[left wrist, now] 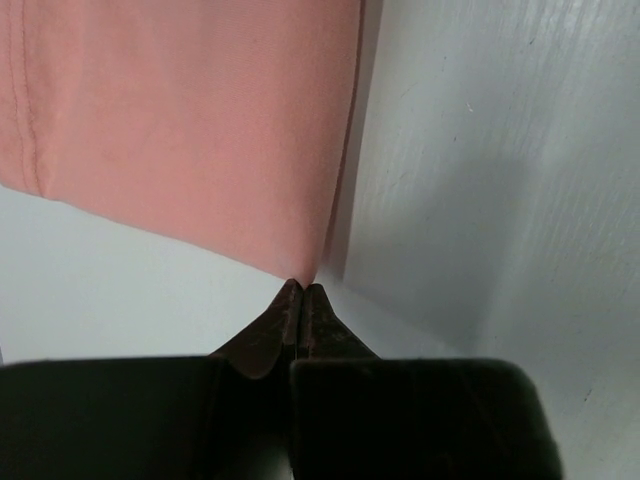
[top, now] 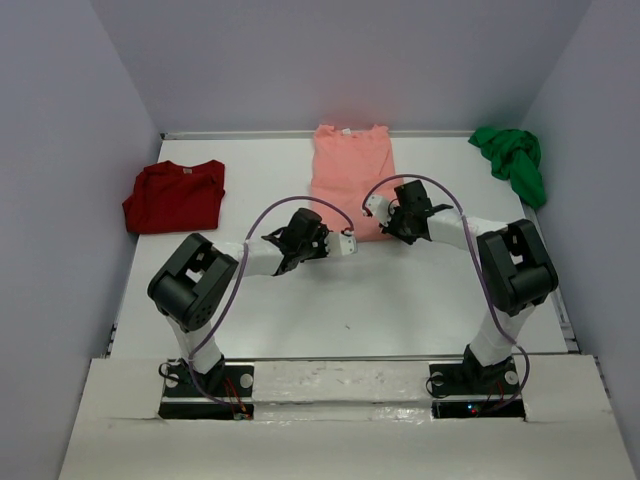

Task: Fold and stack the t-shirts
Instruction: Fold the tshirt

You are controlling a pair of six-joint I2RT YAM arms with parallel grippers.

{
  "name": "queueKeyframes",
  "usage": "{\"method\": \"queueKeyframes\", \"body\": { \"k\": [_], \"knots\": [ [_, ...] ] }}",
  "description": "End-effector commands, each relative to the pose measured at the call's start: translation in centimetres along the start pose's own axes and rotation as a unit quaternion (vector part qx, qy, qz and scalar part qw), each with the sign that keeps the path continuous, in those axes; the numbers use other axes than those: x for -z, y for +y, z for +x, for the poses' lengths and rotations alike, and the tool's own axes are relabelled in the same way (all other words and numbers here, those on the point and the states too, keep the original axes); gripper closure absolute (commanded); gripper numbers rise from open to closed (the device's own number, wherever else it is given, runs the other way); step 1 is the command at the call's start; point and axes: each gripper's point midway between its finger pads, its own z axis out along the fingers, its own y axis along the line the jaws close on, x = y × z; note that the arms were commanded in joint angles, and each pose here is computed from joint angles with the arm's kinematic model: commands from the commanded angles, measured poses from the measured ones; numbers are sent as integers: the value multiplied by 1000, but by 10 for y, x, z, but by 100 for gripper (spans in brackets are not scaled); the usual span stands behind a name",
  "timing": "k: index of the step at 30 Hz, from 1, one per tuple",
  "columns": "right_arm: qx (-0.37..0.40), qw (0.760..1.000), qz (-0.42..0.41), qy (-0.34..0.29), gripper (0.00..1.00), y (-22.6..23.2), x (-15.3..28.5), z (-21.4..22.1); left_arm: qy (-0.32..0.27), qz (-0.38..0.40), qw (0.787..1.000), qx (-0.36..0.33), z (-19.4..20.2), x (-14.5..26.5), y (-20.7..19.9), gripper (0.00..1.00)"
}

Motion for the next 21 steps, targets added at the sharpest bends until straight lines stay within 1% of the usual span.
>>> {"method": "queueKeyframes", "body": {
  "k": [1,5,10,12,17,21],
  "knots": [
    [-23,999,-30,29,100,10,11,14,-28,-25,999,21,-22,23,26,100],
    [-41,997,-58,21,100,18,30,7,-34,-23,998,39,-28,32,27,100],
    [-56,996,-75,10,100,22,60,-1,-46,-12,997,63,-36,53,26,100],
    [-58,995,-78,-6,100,22,75,-8,-48,-8,997,64,-38,62,24,100],
    [-62,994,-91,-4,100,27,99,-8,-40,45,997,54,-32,76,2,100],
    [-54,994,-96,-10,100,27,116,-11,-41,86,994,50,-35,90,-9,100]
  ]
}}
